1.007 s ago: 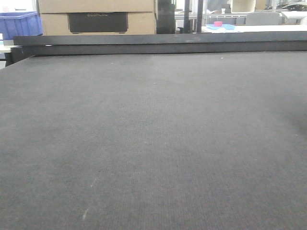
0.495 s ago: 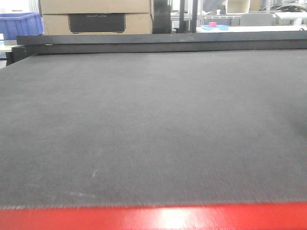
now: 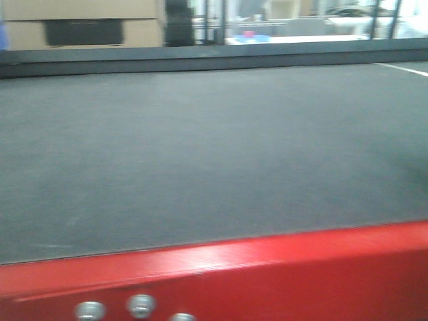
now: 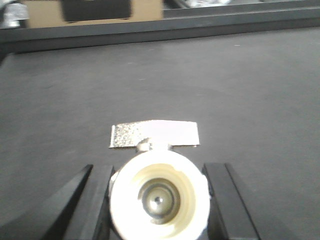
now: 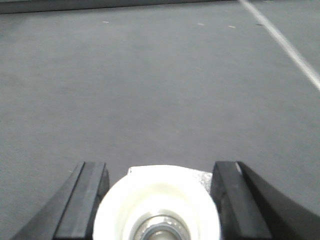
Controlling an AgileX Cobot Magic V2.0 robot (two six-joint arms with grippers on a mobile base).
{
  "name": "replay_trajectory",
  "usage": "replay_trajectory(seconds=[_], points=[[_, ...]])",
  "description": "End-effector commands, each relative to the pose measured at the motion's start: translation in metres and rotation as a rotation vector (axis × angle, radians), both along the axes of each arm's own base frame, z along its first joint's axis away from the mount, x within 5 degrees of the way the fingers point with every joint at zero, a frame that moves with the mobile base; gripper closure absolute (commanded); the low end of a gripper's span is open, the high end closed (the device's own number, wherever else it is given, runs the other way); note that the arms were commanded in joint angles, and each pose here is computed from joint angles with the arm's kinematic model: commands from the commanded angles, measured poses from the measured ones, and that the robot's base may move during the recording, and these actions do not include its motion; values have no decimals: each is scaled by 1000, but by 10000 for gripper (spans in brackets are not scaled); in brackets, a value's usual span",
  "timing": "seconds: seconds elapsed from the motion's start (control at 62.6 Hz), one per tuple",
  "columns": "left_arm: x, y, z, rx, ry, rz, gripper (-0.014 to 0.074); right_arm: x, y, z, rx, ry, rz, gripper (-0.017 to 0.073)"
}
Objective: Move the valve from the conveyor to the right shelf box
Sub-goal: 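Drive the base away from the conveyor toward the steel shelf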
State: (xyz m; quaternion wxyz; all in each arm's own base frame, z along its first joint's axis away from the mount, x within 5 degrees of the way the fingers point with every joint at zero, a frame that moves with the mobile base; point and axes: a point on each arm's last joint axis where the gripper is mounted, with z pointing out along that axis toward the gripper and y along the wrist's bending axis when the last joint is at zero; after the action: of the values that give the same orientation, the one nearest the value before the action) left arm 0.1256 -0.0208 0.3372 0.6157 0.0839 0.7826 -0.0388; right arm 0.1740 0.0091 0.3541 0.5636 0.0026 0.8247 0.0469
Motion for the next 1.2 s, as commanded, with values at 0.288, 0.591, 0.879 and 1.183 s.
replay_trajectory(seconds=[0.288, 0.591, 0.879, 1.183], points=[[-1, -1, 9, -19, -73, -5, 704, 0, -1, 15, -1, -108, -13, 725], [-1, -1, 9, -20, -74, -5, 704, 0, -1, 15, -1, -108, -13, 725], [-1, -1, 9, -20, -78, -5, 704, 0, -1, 15, -1, -108, -13, 725], [-1, -1, 9, -20, -78, -5, 704, 0, -1, 15, -1, -108, -13, 725]])
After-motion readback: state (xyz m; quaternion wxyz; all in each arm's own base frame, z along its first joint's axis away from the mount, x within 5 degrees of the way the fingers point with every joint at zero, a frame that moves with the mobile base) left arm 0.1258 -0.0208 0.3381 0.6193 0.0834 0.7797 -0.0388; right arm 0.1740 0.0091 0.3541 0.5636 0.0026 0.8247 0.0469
